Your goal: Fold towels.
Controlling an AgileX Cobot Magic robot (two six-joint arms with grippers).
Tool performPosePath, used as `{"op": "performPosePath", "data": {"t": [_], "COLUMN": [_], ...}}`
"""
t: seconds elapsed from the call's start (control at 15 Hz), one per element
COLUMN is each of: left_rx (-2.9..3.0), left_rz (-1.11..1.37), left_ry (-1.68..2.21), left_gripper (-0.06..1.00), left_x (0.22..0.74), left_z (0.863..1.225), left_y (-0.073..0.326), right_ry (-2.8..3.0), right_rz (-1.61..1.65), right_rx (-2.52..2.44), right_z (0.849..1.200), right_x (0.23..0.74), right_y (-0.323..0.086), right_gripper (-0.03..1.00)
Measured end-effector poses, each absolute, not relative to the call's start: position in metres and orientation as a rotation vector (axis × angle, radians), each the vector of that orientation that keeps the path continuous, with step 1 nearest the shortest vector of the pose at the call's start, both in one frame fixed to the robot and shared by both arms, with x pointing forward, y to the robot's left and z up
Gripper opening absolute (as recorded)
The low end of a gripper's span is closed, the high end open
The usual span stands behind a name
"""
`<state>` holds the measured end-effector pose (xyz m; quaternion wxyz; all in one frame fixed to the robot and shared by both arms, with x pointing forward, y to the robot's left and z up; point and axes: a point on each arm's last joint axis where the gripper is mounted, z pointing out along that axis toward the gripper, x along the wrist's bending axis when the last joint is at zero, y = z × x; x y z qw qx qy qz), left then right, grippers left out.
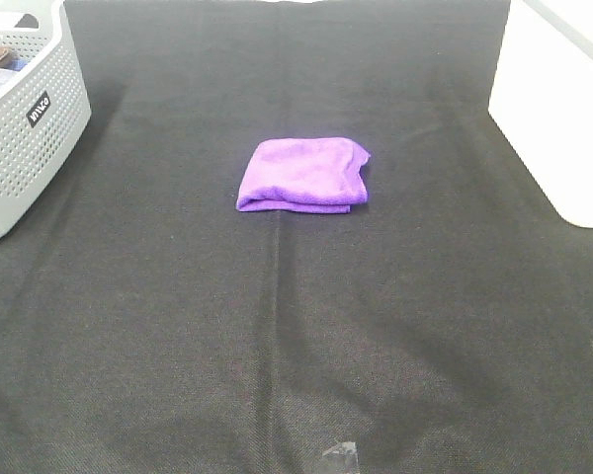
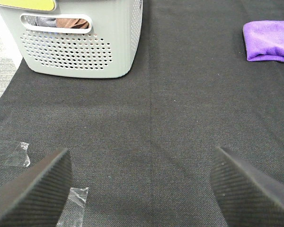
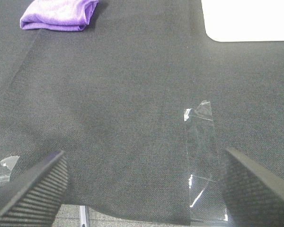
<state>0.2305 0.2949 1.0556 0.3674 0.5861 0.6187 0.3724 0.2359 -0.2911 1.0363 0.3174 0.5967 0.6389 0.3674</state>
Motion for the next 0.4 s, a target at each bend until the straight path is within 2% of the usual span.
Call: {"op": "performPosePath", "data": {"t": [0.4], "left_rx": [1.506], "left_rz": [0.957], "left_ry": [1.589], "left_gripper": [0.74], "left_x": [0.2305], "left_z": [1.0556], "left_y": [0.2949], "right_ry": [1.681], "right_rz": [0.967], "right_rx": [1.57], "right_z": [1.0363], "right_x": [0.2359], "right_y": [-0.2911], "right_gripper": [0.82]}}
